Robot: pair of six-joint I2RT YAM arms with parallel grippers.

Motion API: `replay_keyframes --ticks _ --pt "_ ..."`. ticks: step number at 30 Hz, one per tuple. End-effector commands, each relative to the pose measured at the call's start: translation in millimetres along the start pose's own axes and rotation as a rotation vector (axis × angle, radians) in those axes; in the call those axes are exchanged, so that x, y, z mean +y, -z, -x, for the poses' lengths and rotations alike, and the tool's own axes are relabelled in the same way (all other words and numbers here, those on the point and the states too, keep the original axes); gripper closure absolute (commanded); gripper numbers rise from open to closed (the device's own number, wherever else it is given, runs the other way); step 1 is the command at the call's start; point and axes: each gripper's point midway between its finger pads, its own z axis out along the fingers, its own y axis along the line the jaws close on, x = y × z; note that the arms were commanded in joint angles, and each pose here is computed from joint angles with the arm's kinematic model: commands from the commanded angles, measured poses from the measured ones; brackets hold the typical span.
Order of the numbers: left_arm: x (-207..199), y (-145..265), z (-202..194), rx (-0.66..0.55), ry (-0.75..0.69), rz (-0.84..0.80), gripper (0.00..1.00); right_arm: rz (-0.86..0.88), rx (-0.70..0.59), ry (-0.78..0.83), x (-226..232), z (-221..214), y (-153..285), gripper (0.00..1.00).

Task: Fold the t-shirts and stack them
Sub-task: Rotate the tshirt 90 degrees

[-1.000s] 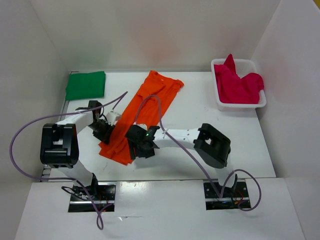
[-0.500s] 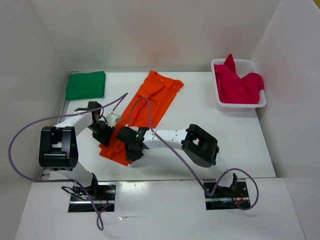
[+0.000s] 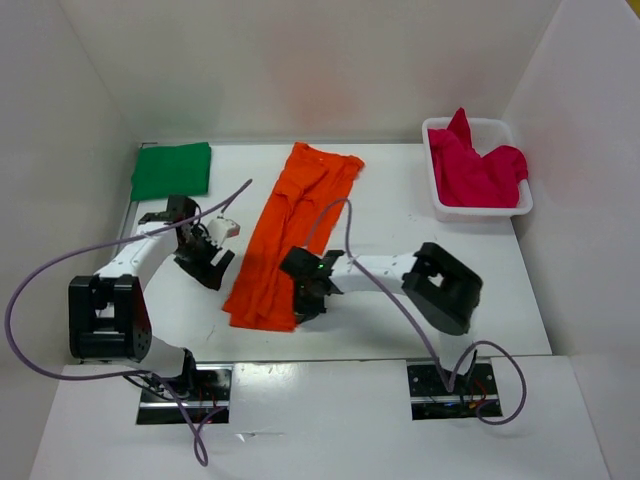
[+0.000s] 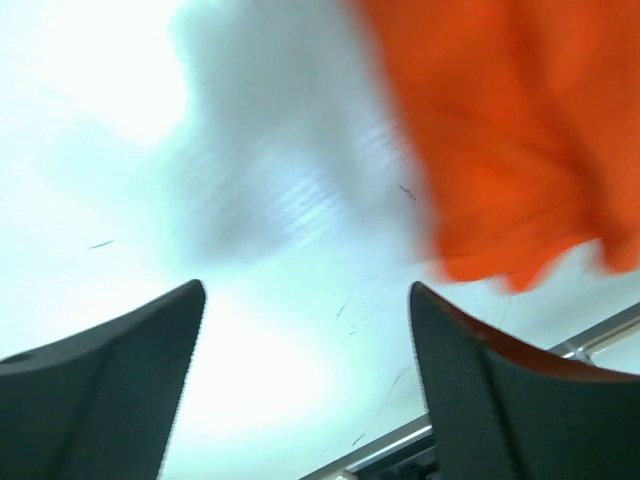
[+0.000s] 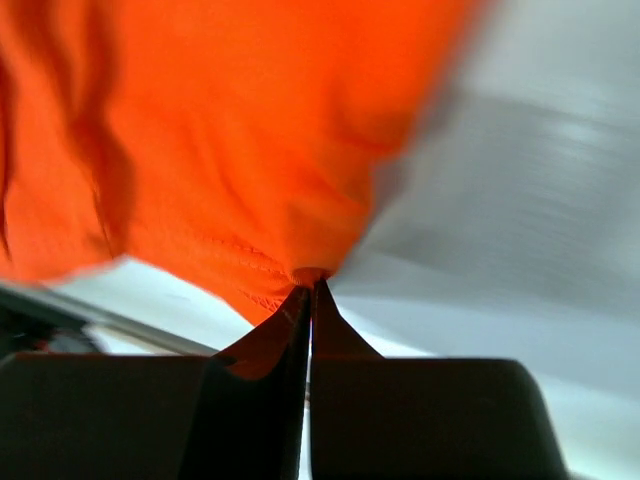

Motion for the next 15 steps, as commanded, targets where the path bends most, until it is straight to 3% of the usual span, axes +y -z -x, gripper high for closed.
replay_keyframes --ticks 1,5,8,10,12,14,15 --pt "10.3 30.7 30.2 -0.1 -0.038 0.067 0.08 -0.093 -0.011 -0.084 -52.1 -11.5 24.4 1.0" --pt "13.5 63.5 63.2 -0.198 -0.153 0.145 0.06 -0.131 0.009 -0.135 -91.1 -40.7 47.4 1.0" --pt "7.9 85.5 87.2 -0.265 -0.343 0.239 0.04 -0.14 0.039 -0.171 -114.8 -63.4 60.3 1.0" --pt "-12.9 91.5 94.8 -0.278 -0.553 0.293 0.04 -0.145 0.039 -0.199 -128.1 -73.6 68.8 1.0" --pt "-41.1 90.7 103.3 -0.277 -0.776 0.307 0.02 -0.115 0.034 -0.197 -127.6 -76.0 75.1 0.69" --pt "-65.6 84.8 98.5 -0.271 -0.913 0.298 0.02 -0.086 -0.001 -0.192 -126.2 -70.9 87.1 0.43" --pt "-92.1 78.5 99.5 -0.273 -1.03 0.271 0.02 -0.068 -0.011 -0.19 -122.0 -68.9 92.7 0.4"
